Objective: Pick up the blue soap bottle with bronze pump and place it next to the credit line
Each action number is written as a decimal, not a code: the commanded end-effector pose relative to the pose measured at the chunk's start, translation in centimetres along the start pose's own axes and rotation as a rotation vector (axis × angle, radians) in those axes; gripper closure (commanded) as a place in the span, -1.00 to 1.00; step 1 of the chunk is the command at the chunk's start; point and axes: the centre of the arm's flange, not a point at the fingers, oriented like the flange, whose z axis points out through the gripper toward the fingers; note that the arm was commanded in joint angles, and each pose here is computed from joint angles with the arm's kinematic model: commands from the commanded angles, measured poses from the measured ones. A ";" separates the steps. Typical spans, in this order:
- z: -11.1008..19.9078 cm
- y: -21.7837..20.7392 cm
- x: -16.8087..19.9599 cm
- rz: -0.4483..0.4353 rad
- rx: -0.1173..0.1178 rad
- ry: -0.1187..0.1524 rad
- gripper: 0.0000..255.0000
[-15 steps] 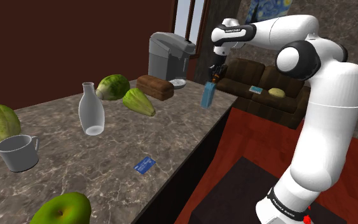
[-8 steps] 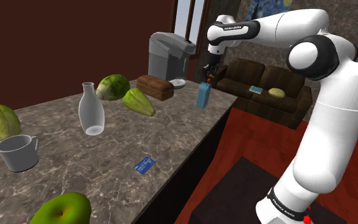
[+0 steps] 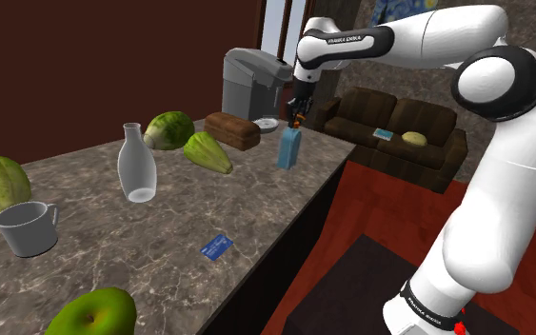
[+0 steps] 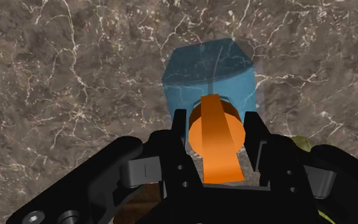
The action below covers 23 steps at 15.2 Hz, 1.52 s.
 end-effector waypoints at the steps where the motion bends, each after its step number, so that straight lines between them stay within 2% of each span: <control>1: -0.3 -2.7 -0.1 0.002 0.000 0.001 1.00; 23: -1.5 -31.7 -0.5 0.002 0.000 0.001 1.00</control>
